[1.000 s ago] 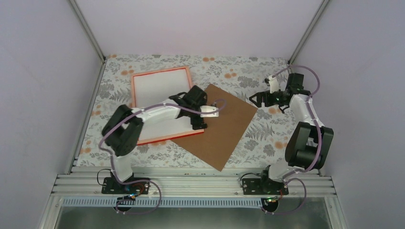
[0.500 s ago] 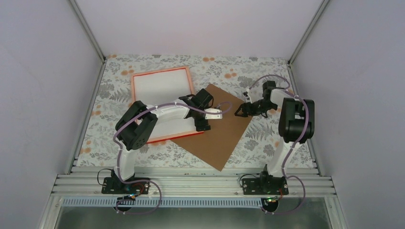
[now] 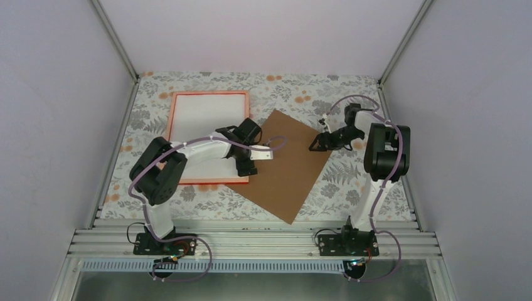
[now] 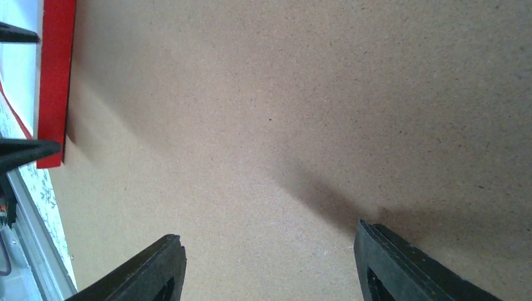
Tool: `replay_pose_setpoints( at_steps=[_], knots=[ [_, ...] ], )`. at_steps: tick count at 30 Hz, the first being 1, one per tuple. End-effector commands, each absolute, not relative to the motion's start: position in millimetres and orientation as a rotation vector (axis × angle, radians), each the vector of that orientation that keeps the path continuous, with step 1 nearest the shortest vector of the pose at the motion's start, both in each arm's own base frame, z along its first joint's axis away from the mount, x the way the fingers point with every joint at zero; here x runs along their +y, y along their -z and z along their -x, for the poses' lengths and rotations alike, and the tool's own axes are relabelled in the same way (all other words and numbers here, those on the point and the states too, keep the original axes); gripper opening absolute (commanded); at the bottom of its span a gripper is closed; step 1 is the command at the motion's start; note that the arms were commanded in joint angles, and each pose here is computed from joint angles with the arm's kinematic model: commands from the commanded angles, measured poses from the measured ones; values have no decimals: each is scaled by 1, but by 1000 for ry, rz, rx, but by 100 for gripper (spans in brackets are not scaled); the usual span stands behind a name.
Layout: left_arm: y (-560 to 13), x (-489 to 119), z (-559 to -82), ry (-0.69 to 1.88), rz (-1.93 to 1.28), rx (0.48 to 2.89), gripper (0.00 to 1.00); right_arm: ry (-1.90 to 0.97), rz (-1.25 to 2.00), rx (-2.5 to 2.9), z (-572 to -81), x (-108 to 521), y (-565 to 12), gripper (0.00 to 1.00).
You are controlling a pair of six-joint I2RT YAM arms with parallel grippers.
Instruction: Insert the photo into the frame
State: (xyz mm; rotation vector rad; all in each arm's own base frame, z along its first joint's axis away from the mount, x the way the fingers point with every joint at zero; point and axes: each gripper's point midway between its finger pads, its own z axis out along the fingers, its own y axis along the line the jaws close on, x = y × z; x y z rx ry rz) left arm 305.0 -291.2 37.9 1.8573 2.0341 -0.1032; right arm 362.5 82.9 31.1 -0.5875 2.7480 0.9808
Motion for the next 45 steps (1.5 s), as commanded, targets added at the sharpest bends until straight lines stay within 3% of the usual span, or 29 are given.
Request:
replay_pose_setpoints(
  at_steps=[1,8,14,25,35,45],
  knots=[
    [-39,-249,-301,33,-1873,2085,100,-647,662,2987,-353,38,40,69],
    [-24,-200,-303,-28,-1852,2196,100,-525,650,2944,-406,25,41,69],
    [-31,-199,-308,-41,-1868,2146,100,-455,605,2877,-447,22,26,68],
    [-116,-252,-361,98,-1515,2055,100,-490,623,2740,-420,52,-38,68],
    [-145,-209,-471,34,-1037,2187,100,-592,759,2677,-401,120,-46,62],
    [-126,-126,-564,386,-712,2334,100,-754,820,2680,-398,177,-24,52]
  ],
)
